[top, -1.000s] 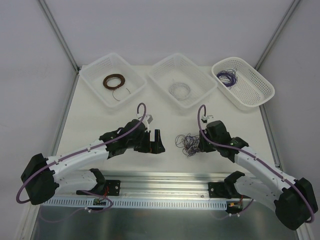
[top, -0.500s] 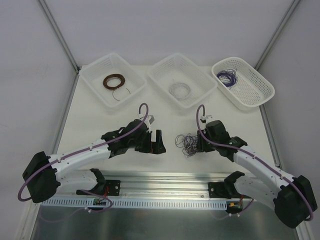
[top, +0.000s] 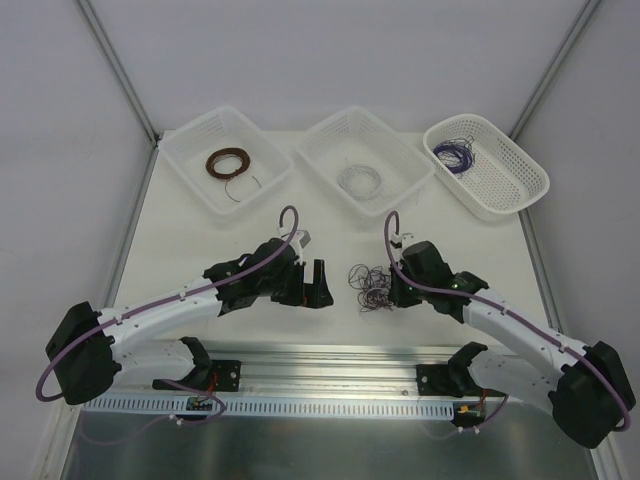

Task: Untangle the cables

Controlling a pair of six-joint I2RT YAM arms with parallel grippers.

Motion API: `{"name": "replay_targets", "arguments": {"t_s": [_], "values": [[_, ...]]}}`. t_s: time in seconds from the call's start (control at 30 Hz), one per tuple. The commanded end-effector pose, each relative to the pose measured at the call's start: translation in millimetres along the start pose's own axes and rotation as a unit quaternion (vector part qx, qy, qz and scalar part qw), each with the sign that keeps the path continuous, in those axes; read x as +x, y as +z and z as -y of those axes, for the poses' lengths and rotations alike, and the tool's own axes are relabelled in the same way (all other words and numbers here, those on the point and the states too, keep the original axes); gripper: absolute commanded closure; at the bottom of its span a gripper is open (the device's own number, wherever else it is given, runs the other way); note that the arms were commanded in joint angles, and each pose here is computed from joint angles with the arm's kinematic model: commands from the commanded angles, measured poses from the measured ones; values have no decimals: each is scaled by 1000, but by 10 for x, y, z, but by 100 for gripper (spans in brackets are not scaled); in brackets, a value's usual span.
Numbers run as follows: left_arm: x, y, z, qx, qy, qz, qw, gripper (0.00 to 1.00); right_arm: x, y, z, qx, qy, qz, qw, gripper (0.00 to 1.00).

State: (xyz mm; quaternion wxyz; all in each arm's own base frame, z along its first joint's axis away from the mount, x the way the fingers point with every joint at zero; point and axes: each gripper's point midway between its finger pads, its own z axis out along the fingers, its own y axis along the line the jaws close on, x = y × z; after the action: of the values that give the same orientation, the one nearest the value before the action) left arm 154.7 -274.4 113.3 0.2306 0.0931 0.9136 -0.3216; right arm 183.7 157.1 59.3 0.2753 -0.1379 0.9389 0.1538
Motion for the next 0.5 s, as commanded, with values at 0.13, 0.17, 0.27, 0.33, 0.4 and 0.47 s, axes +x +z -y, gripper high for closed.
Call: {"name": "replay_targets", "arguments": {"t_s": [0.13,0.17,0.27,0.33,0.4,0.47], "values": [[-155,-91,184,27,8,28,999,1,-545,-405,-594,-72,-7,65,995,97],[-169,-117,190,29,8,33,999,1,-632,-514,-690,-82,-13,73,994,98],[-195,-157,191,30,7,44,999,1,-788,-726,-878,-105,-20,92,990,98],[-205,-171,200,32,5,46,998,1,-858,-828,-969,-119,-23,104,987,98],[-217,-191,220,35,3,49,998,1,-989,-961,-1046,-125,-24,129,983,99],[-216,-196,233,38,0,48,998,1,-1074,-1067,-1127,-137,-24,144,980,99]]}}
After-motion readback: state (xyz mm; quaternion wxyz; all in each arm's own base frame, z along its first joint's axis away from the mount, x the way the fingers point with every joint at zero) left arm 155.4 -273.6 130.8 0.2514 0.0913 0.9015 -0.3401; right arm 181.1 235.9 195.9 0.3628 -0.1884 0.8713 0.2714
